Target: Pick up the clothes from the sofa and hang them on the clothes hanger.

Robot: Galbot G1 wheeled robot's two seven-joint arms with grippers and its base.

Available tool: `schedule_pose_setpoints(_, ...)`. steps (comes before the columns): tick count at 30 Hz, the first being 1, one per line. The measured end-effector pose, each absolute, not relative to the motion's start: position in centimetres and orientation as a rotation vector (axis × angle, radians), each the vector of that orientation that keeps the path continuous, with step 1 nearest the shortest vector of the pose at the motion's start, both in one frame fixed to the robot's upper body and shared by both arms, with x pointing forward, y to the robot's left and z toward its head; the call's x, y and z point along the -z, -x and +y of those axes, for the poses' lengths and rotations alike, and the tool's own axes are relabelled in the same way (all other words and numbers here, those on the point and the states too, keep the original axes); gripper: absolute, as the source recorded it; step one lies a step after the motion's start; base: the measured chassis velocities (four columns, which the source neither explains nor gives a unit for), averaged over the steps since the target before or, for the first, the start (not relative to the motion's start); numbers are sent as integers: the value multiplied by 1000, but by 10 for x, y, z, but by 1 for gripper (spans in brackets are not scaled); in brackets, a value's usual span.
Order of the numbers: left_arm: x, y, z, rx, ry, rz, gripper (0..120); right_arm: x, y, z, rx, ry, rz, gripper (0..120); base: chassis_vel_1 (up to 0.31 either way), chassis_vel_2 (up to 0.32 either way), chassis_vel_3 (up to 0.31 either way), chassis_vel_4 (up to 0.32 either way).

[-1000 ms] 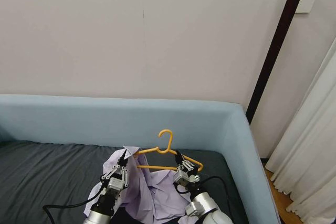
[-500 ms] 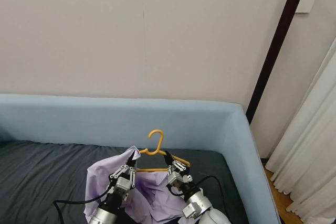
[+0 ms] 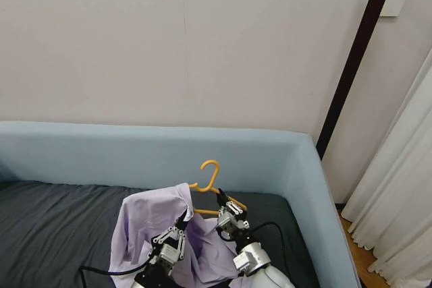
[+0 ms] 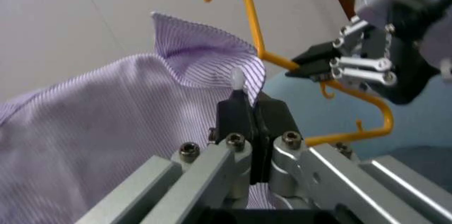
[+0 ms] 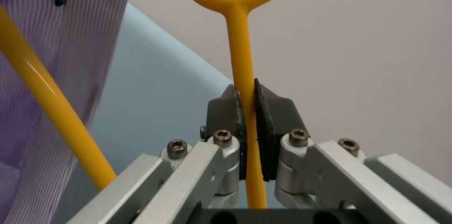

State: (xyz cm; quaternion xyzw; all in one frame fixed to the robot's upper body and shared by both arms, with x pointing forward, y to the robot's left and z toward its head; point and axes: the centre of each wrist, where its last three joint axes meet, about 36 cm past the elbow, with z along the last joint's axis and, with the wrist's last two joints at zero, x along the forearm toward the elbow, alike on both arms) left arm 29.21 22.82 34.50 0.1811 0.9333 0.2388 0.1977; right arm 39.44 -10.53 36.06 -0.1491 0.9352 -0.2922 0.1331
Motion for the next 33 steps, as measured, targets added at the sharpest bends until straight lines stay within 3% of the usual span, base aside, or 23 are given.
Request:
schedule_pose_setpoints(17, -344, -287, 225, -614, -500, 2588, 0, -385, -388, -104, 862, 264, 2695, 4, 0, 0, 0, 0)
schedule_pose_setpoints(22, -338, -279, 233, -620, -490, 2592, 14, -387, -388, -105, 851, 254, 2699, 4, 0, 0, 0, 0)
schedule_pose_setpoints(26, -329, -247, 252, -604, -472, 2609, 34, -394, -395, -110, 829, 214, 2653, 4, 0, 0, 0, 0)
schedule_pose_setpoints(28, -331, -243, 256, -598, -469, 2607, 36, -395, -397, -112, 830, 209, 2633, 4, 0, 0, 0, 0)
schedule_pose_setpoints(31, -359, -236, 275, -530, -477, 2587, 52, -391, -402, -120, 862, 202, 2563, 4, 0, 0, 0, 0)
schedule_pose_setpoints(33, -377, -241, 283, -492, -479, 2582, 55, -389, -403, -121, 871, 202, 2550, 4, 0, 0, 0, 0)
